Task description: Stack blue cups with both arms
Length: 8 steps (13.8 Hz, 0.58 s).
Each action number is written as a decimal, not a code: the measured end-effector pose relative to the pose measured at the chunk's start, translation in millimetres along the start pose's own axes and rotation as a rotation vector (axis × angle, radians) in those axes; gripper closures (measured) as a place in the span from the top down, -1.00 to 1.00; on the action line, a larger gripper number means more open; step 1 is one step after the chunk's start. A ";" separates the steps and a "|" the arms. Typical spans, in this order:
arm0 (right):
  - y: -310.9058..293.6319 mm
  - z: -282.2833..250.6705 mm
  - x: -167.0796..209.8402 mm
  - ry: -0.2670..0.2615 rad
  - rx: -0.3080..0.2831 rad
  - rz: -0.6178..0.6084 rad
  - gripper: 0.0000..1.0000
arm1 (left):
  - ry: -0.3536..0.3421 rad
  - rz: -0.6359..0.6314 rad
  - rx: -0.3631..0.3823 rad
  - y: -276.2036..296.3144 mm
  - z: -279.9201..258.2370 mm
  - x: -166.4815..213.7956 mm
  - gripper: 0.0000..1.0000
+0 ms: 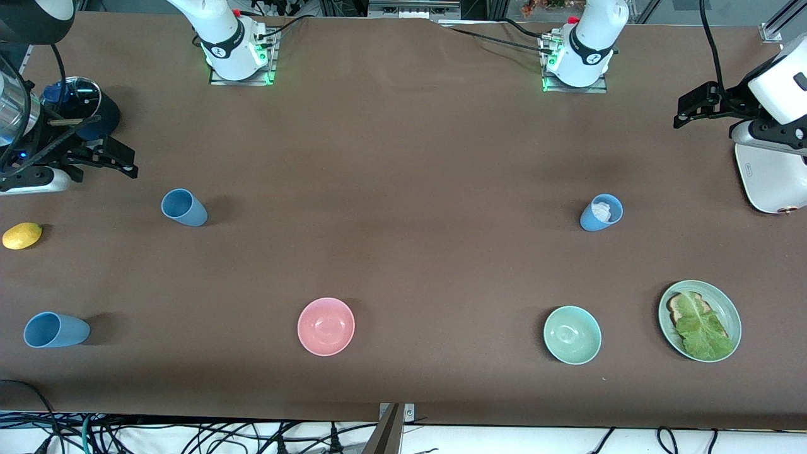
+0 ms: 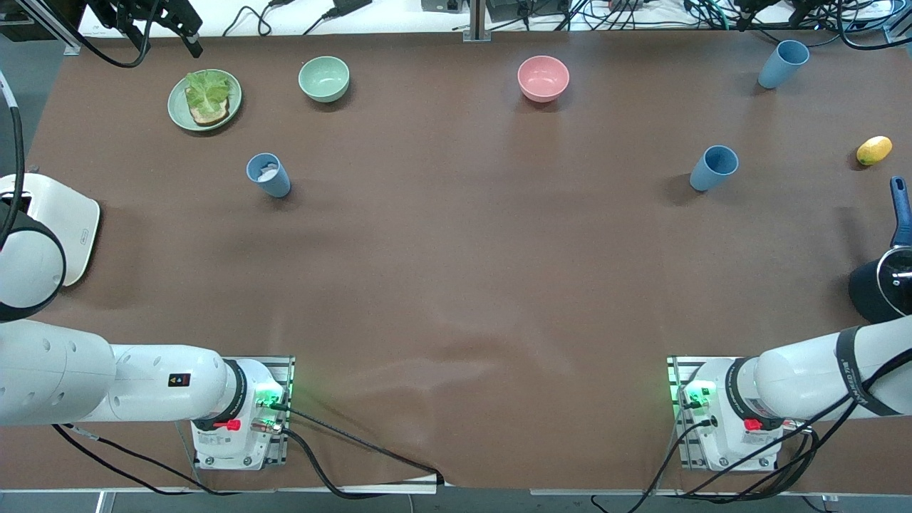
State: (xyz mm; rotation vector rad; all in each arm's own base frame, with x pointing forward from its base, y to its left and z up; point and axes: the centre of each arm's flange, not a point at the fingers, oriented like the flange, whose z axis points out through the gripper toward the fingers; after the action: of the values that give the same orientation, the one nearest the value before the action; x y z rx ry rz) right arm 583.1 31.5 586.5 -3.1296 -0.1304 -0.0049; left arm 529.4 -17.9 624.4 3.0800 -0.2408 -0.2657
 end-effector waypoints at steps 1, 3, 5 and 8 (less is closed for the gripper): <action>0.0 -0.1 0.1 0.001 0.000 0.000 1.00 | 0.000 0.000 0.000 0.1 0.0 0.0 1.00; 0.0 -0.1 0.2 0.002 0.000 0.000 1.00 | 0.000 0.000 0.000 0.1 0.0 0.0 1.00; 0.0 0.1 0.4 0.002 0.000 0.000 1.00 | 0.000 0.000 0.000 0.1 0.0 0.0 1.00; 0.0 0.1 0.5 0.003 0.000 0.000 1.00 | -0.003 -0.004 -0.001 -3.1 2.3 2.0 1.00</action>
State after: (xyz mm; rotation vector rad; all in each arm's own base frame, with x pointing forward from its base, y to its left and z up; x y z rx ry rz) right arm 583.7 31.5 586.4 -3.1296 -0.1303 -0.0095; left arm 531.4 -15.3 621.7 3.0794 -0.2338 -0.2702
